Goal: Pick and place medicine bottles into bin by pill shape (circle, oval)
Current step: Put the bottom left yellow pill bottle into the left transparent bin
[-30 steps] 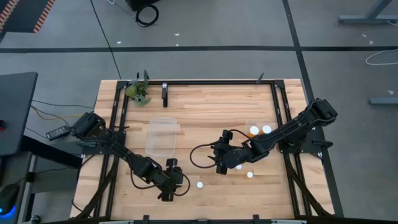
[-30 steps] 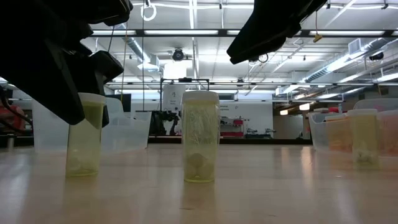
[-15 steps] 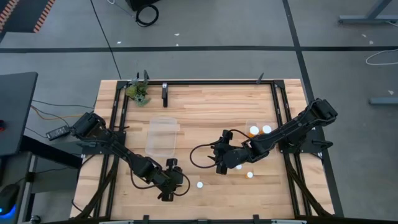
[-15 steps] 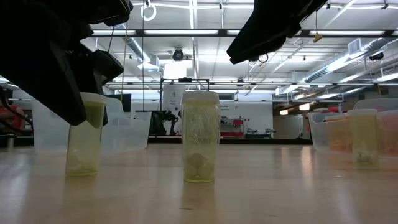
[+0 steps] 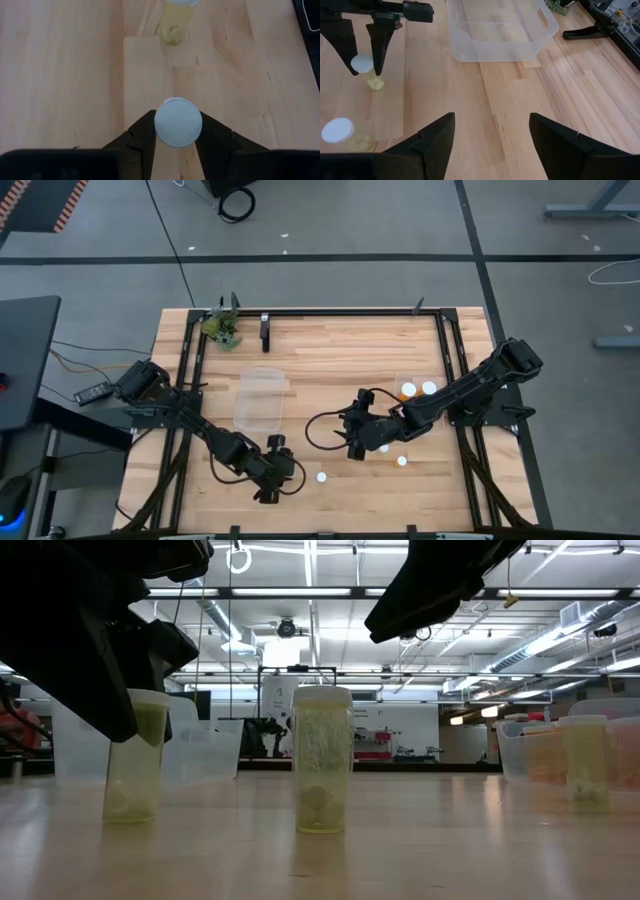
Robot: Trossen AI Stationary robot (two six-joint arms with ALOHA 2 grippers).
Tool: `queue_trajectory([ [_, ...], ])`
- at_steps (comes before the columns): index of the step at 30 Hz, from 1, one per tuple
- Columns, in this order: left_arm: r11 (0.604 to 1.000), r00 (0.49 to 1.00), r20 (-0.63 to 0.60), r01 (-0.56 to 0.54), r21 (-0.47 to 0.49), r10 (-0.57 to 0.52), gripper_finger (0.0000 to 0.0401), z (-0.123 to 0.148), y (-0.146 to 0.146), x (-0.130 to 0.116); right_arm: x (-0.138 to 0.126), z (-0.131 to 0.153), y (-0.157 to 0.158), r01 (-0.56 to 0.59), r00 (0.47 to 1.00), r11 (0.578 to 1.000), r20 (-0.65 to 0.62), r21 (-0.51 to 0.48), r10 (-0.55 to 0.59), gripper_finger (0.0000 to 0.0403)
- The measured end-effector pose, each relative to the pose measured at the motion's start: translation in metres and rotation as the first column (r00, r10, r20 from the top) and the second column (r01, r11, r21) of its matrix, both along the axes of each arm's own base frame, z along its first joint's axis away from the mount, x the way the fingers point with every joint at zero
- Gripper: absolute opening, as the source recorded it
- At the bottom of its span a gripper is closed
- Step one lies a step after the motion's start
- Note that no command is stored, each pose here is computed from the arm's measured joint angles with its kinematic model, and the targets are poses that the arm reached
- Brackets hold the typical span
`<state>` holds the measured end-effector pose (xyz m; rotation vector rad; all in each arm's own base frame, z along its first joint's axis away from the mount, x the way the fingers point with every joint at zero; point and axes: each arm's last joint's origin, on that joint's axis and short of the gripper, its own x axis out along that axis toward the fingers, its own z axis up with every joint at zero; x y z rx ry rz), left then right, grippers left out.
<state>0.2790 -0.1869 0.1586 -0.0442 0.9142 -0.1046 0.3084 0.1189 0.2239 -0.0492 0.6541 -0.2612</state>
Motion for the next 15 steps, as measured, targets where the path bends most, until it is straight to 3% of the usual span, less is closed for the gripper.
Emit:
queue_trajectory([
  [15, 1.000, 1.000, 0.016, 0.006, -0.019, -0.006, 0.0124, 0.028, 0.013, -0.007, 0.000, -0.001, 0.000, 0.005, 1.000, 1.000, -0.005, 0.003, -0.005, 0.0263],
])
